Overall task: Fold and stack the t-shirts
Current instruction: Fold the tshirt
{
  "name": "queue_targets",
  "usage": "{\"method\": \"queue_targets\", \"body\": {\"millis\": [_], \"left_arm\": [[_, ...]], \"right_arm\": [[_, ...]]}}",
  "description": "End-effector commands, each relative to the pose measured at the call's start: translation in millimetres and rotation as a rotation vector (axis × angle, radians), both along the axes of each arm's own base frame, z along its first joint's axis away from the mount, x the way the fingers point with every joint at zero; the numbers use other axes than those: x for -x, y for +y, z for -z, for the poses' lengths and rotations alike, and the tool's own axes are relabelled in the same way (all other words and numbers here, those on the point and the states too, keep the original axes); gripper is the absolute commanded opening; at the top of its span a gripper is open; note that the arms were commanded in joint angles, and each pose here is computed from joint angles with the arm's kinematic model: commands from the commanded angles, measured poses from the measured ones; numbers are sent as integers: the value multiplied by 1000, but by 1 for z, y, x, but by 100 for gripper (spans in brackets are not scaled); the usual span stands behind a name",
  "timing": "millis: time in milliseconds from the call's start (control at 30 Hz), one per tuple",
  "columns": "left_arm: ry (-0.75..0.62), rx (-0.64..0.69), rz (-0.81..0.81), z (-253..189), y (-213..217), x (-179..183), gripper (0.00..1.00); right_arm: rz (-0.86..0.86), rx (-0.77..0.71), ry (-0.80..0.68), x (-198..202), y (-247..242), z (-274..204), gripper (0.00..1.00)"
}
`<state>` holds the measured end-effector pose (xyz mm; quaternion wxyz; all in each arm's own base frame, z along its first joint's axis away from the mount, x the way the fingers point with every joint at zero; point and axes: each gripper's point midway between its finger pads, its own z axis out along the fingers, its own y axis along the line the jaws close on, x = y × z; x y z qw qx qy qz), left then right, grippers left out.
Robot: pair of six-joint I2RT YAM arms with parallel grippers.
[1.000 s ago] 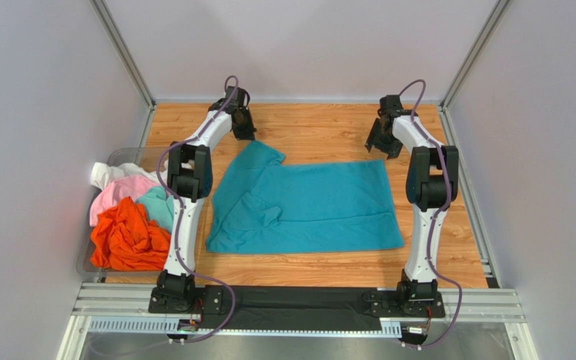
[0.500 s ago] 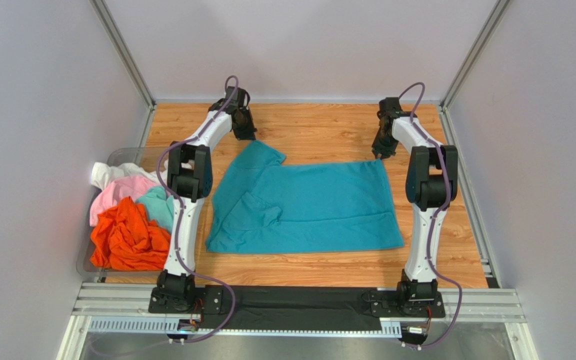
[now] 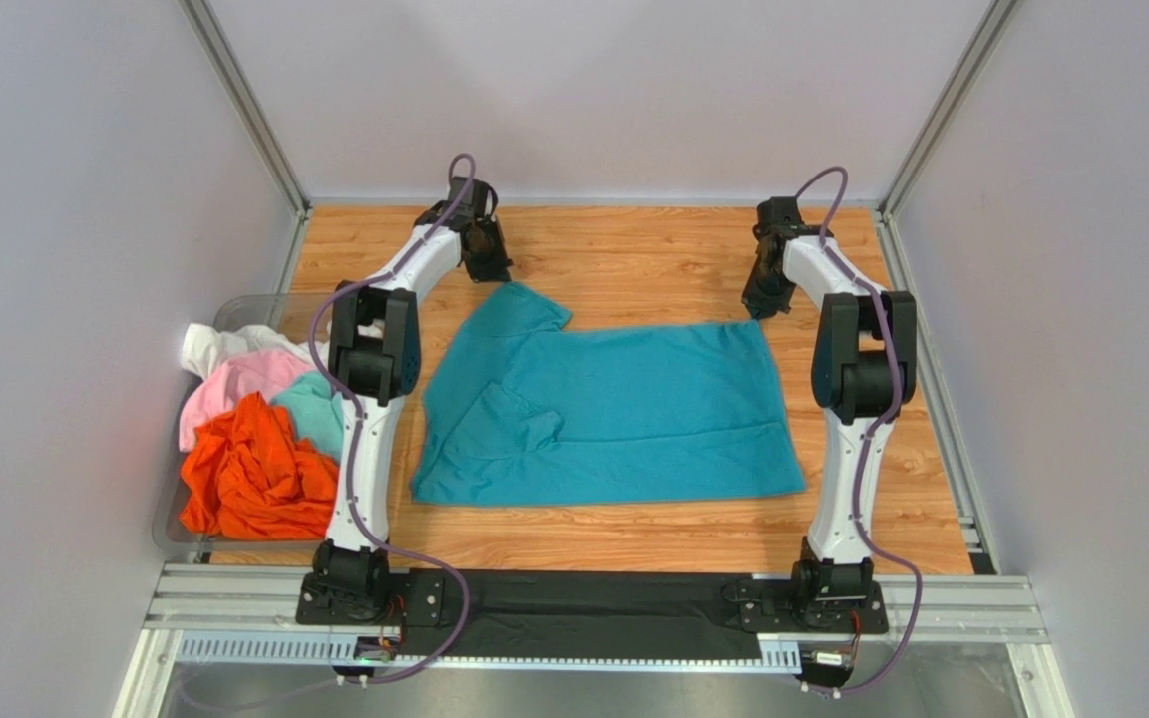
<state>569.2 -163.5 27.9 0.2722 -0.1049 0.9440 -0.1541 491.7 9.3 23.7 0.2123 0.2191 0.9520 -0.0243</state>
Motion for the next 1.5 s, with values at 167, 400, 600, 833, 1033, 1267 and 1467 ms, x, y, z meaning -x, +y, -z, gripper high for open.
{"method": "queue_targets", "body": {"millis": [167, 400, 600, 833, 1033, 1267, 1467], "left_arm": [[-30, 1, 37, -46, 3, 35, 0], [-106, -15, 33, -100, 5, 88, 0], [-80, -37, -4, -97, 14, 151, 0], [-82, -11, -35, -105, 22, 198, 0], [-93, 3, -53, -107, 30, 232, 0], [-78, 21, -68, -99, 37, 269, 0], [-103, 50, -79, -104, 41, 293, 0]], "right_arm": [[-62, 3, -86, 22, 1, -57, 0], [-120, -43, -119, 63, 17, -76, 0], [-131, -57, -159, 99, 20, -94, 0], [-132, -66, -153, 127, 20, -94, 0], [-130, -75, -173, 144, 20, -99, 0], [-131, -79, -178, 162, 20, -98, 0], [-123, -61, -184, 167, 16, -102, 0]]}}
